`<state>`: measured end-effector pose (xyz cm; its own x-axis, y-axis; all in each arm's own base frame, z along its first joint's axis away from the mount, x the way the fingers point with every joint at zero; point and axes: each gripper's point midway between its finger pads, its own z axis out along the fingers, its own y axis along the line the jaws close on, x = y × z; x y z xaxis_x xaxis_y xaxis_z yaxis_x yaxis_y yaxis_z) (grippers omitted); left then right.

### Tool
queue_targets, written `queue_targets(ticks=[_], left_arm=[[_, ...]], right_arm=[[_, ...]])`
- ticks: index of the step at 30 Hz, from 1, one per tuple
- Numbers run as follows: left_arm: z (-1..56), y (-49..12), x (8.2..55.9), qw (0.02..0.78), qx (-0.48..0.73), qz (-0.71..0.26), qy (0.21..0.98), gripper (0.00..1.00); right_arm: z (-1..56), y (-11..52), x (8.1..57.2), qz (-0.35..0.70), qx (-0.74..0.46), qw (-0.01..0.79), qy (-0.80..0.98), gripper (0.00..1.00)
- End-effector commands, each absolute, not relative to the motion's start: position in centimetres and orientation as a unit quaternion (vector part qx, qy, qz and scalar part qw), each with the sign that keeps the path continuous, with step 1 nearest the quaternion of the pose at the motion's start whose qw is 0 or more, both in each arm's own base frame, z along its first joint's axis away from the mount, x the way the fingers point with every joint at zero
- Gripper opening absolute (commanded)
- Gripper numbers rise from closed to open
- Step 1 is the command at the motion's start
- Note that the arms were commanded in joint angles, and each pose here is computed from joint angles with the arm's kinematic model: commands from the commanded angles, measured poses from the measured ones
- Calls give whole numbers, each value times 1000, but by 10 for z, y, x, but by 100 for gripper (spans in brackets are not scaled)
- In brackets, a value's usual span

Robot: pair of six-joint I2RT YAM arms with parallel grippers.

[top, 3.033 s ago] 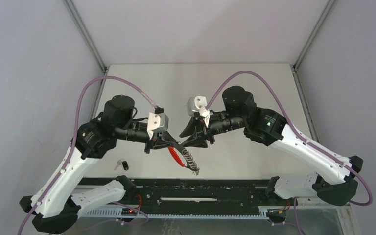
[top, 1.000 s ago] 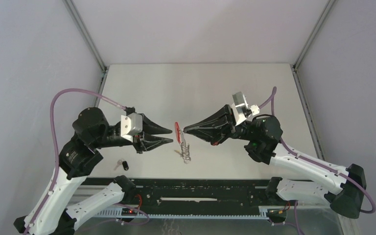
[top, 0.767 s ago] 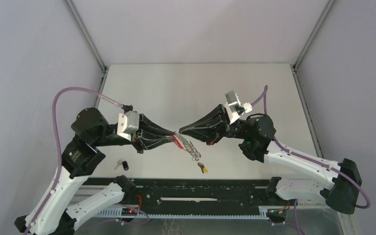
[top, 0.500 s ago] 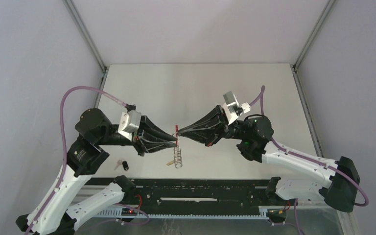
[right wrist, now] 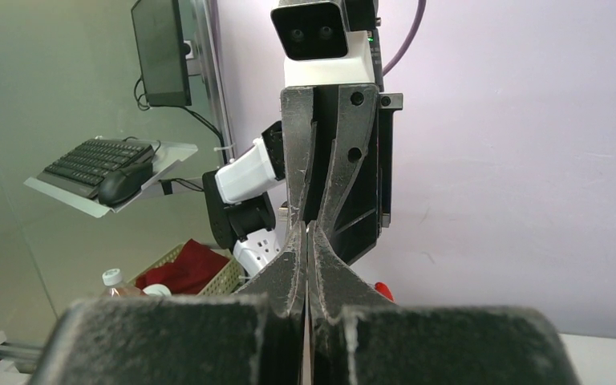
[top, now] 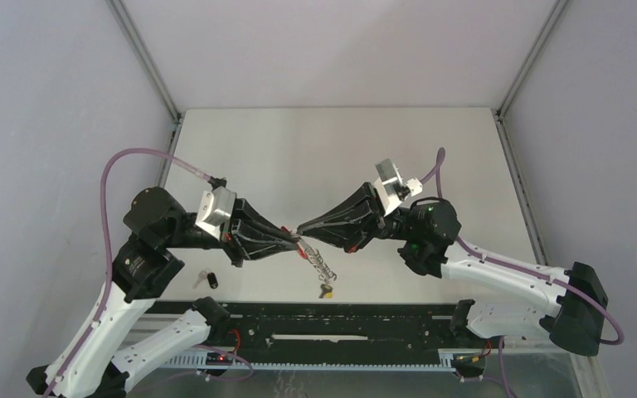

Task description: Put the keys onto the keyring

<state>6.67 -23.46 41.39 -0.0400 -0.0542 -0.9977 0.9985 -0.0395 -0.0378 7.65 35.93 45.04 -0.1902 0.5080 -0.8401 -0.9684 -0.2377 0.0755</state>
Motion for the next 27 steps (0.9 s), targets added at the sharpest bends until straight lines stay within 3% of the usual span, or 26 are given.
queue_targets(ticks=[1, 9, 10, 12, 14, 19, 23, 27], left_arm=[[417, -235, 71, 507, 477, -532, 482, 17], [413, -234, 77, 514, 471, -523, 490, 15], [412, -234, 78, 515, 470, -522, 492, 17], [408, -233, 81, 518, 471, -512, 498, 34], [406, -232, 82, 520, 471, -506, 501, 35], [411, -233, 80, 520, 474, -512, 493, 21], [407, -232, 78, 515, 480, -512, 492, 3], [400, -232, 79, 512, 485, -504, 499, 0]], right_arm=[[450, 362, 75, 698, -357, 535, 316, 0], [439, 367, 68, 705, -376, 510, 318, 0], [438, 367, 68, 706, -379, 505, 319, 0], [437, 367, 66, 708, -380, 502, 319, 0], [436, 366, 66, 709, -381, 501, 319, 0], [435, 367, 67, 711, -380, 498, 319, 0], [437, 365, 68, 710, -377, 502, 318, 0], [439, 361, 72, 701, -376, 512, 324, 0]])
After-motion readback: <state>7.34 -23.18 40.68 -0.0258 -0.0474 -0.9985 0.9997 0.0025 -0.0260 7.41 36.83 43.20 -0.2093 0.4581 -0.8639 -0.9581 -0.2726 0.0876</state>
